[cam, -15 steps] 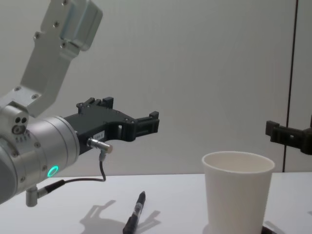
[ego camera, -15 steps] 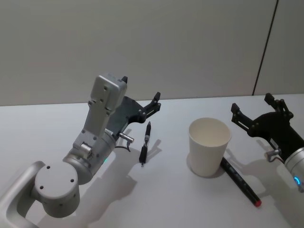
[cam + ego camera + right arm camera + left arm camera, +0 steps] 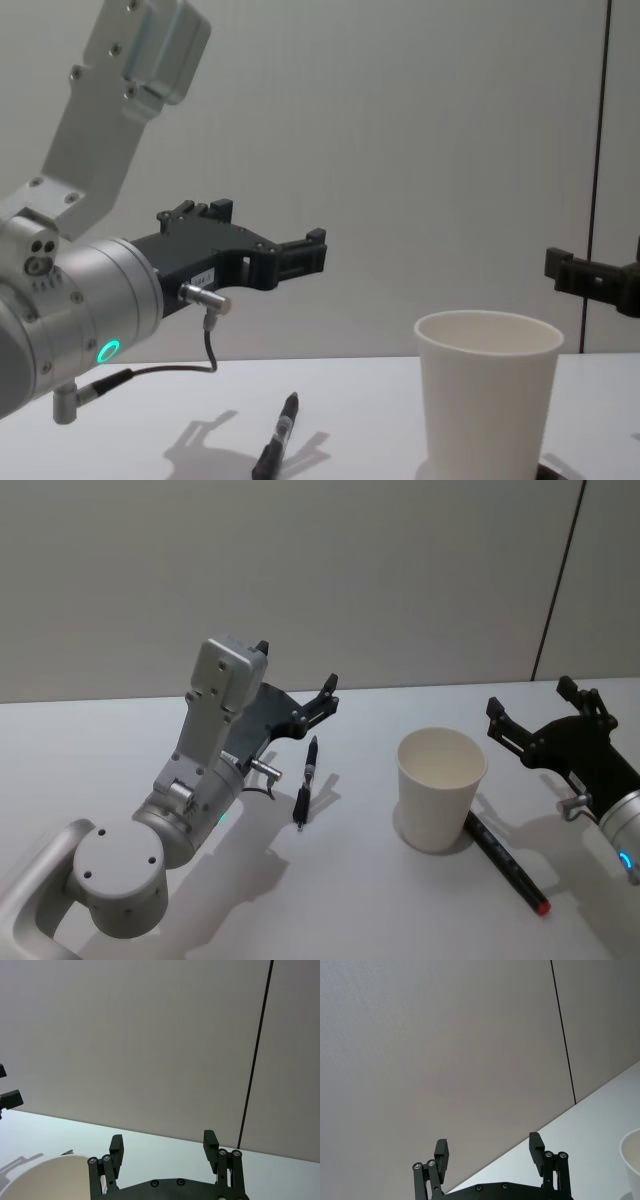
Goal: Place the pen into the pen holder.
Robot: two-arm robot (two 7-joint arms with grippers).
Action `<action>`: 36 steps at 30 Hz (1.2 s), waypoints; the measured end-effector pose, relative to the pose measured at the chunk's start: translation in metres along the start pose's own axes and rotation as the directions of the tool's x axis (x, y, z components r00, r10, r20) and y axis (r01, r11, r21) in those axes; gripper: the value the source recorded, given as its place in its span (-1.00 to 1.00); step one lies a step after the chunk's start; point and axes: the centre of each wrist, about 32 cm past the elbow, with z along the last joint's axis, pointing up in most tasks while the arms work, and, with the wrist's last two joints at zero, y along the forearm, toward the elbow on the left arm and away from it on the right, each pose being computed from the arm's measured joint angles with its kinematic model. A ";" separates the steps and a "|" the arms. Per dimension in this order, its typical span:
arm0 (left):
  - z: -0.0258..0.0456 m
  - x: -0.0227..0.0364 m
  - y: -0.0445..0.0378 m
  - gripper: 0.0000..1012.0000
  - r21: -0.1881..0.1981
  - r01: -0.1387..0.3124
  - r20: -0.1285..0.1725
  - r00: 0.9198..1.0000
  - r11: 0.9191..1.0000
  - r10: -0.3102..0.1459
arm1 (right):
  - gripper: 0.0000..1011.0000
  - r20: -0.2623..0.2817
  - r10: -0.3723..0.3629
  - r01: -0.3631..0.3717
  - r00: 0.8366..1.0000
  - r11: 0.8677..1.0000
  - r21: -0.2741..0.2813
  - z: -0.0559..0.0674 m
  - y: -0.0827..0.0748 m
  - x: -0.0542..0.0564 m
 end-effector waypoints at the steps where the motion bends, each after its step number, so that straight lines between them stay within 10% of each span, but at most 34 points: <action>1: 0.0000 0.0000 0.0000 0.98 0.000 0.000 0.000 1.000 1.000 0.000 | 0.98 0.000 0.000 0.000 1.000 1.000 0.000 0.000 0.000 0.000; 36: 0.0000 0.0000 0.0000 0.98 0.000 0.000 0.000 1.000 1.000 0.000 | 0.98 0.000 0.000 0.000 1.000 1.000 0.000 0.000 0.000 0.000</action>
